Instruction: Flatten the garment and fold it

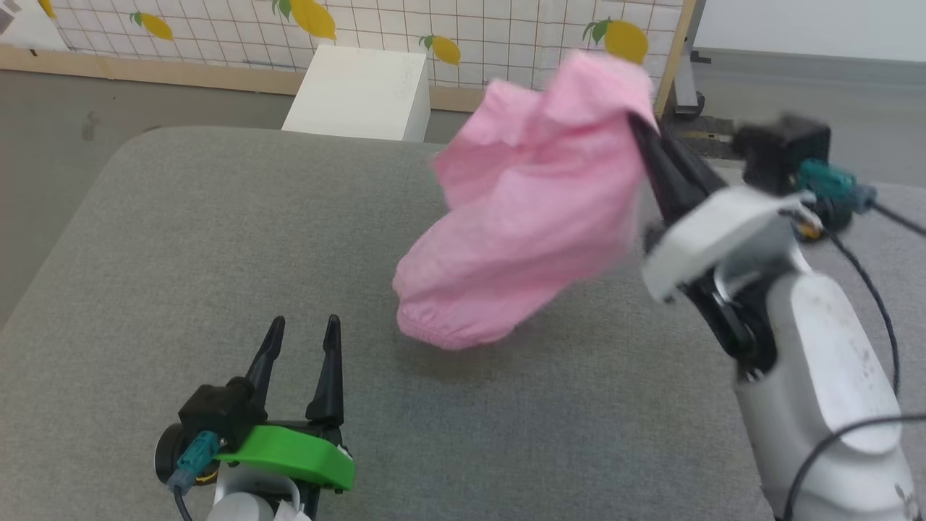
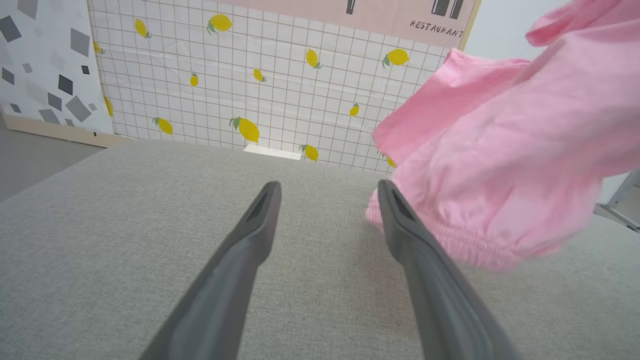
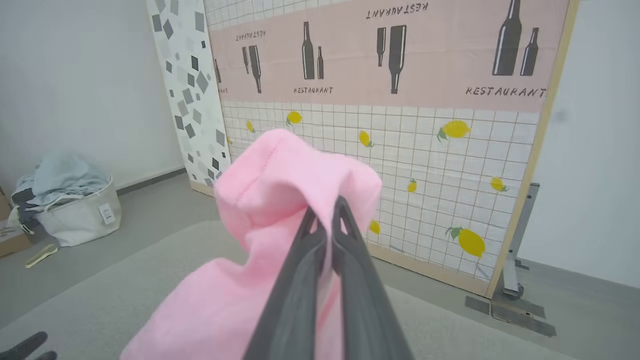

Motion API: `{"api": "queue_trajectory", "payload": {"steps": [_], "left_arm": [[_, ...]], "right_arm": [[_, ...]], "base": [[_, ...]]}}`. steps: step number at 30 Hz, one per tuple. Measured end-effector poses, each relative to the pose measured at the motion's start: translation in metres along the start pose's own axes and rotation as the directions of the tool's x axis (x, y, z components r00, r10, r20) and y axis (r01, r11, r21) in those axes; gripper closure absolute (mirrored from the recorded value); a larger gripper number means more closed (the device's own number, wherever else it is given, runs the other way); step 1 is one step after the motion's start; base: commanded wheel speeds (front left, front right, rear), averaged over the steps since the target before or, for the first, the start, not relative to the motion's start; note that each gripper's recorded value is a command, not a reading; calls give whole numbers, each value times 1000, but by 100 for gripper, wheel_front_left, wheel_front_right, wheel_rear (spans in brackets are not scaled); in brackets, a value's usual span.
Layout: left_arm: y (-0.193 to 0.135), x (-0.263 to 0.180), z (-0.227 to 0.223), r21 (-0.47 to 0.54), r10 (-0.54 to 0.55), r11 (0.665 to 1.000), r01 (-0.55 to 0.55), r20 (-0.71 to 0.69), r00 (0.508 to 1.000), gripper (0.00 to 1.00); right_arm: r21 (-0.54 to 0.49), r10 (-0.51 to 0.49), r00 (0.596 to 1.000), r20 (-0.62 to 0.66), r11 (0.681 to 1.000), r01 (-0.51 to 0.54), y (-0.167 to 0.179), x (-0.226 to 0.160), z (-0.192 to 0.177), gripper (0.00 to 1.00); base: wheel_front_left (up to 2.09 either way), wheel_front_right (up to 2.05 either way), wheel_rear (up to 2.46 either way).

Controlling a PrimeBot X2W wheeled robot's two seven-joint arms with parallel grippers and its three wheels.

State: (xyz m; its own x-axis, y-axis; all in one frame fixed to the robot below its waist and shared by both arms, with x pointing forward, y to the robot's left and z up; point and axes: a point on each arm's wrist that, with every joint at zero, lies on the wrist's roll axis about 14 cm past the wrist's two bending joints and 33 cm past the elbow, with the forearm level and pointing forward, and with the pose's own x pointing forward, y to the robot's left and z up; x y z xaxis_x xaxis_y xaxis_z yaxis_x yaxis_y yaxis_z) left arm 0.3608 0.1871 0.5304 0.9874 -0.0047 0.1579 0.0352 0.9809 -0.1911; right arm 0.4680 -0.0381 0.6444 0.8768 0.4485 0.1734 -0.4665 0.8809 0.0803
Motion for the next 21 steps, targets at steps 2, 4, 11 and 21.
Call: {"api": "queue_trajectory", "payload": {"steps": [2,4,11,21], "left_arm": [[-1,0,0,0,-2,1000,2,0,1000,0],[-1,0,0,-1,-2,1000,2,-1,1000,0],[-5,3,-4,-5,-16,1000,16,-10,1000,0],[-19,12,-11,-15,-59,998,59,-25,998,0]], "right_arm": [[-1,-97,987,-128,995,97,-29,-19,-41,100],[-1,-181,951,-252,982,187,-53,-44,-81,100],[-7,-407,770,-492,886,464,-119,-149,-165,100],[-56,-552,666,-502,789,612,-154,-221,-173,0]], "base": [[0,0,0],[0,0,0],[0,0,0],[0,0,0]]}}
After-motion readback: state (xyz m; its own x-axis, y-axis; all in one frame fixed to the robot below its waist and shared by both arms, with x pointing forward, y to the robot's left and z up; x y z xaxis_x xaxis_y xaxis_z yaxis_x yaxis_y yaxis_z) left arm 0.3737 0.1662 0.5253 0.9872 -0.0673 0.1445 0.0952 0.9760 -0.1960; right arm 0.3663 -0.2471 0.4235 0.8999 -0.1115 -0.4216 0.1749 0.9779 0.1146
